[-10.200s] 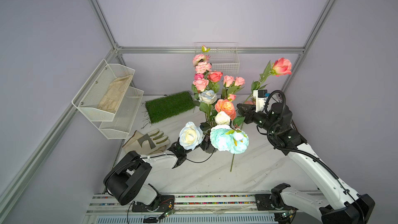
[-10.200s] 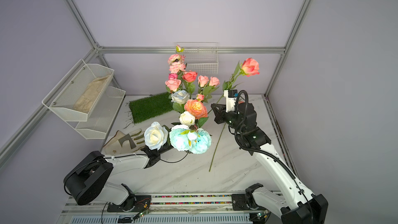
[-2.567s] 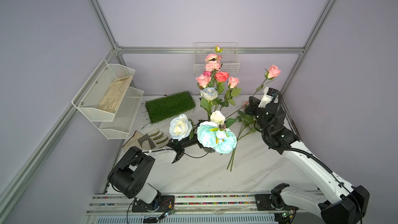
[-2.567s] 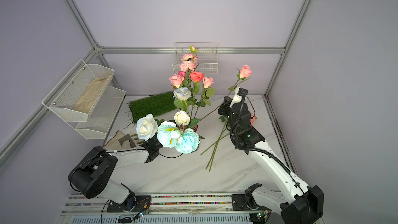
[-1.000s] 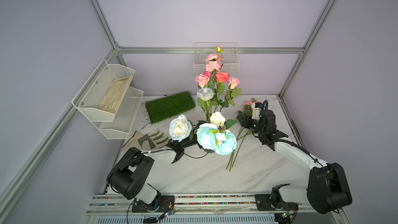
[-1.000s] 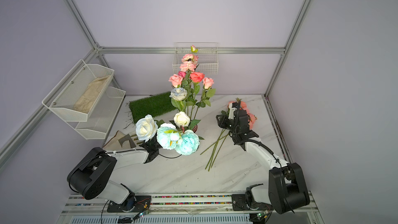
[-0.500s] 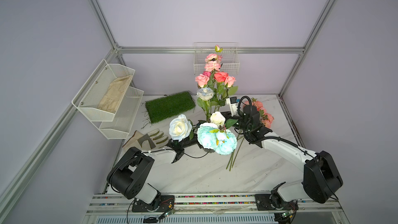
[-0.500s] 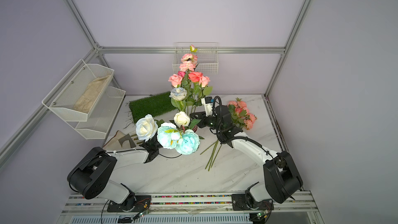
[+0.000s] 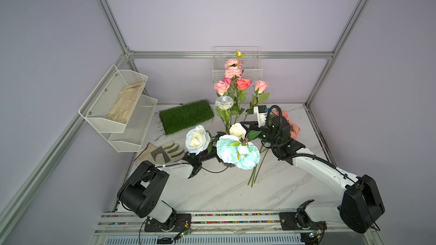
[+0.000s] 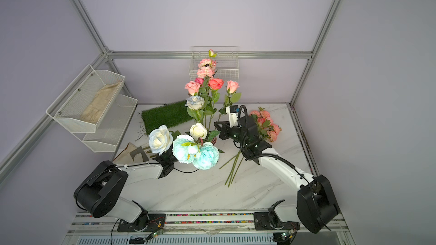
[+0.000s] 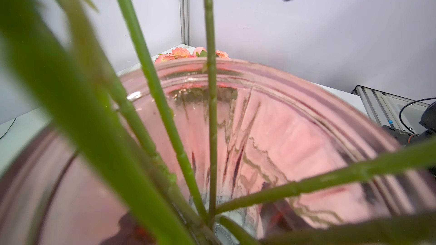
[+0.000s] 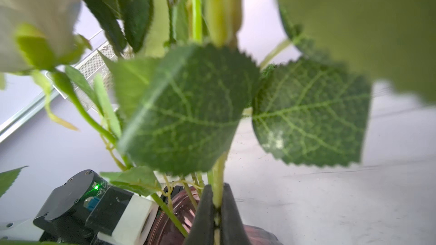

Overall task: Pick out pink flowers from the vase
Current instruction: Pick up the flower from the vase, then place the flower at the center of the board.

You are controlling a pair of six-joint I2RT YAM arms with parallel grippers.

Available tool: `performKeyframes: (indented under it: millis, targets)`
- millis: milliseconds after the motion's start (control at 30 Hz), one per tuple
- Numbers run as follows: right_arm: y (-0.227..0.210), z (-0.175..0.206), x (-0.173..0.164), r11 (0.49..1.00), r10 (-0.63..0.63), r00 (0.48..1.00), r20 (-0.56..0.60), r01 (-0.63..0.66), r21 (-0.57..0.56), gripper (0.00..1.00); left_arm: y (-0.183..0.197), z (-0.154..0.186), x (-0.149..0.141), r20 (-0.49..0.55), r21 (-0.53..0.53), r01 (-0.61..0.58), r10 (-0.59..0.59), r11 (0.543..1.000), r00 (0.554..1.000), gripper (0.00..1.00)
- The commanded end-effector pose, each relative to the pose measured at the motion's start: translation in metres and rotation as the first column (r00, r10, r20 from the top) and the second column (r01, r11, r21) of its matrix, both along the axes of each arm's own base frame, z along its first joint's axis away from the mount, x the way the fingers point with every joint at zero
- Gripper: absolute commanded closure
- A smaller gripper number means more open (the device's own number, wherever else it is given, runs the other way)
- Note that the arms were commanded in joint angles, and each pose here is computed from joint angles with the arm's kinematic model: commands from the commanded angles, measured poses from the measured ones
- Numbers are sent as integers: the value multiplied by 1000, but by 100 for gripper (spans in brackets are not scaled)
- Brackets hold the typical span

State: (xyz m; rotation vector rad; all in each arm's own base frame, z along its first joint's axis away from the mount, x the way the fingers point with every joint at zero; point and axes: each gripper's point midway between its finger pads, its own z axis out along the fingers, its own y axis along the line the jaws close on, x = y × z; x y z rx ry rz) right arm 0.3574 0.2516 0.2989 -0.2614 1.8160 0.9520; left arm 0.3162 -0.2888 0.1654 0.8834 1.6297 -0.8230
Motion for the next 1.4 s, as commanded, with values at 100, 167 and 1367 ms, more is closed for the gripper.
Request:
performKeyframes:
  millis: [100, 167, 1367]
  targets:
    - [-116, 28, 28, 846, -484, 874, 53, 482, -229, 97, 7, -50, -13, -204, 90, 14, 4, 996, 979, 100]
    - [-172, 32, 32, 730, -641, 765, 61, 632, -259, 97, 7, -50, -14, -202, 89, 18, 1, 996, 979, 100]
    - [-186, -125, 75, 888, -444, 797, -409, 454, -79, 64, 4, -41, -22, -183, 79, 67, -52, 995, 982, 100]
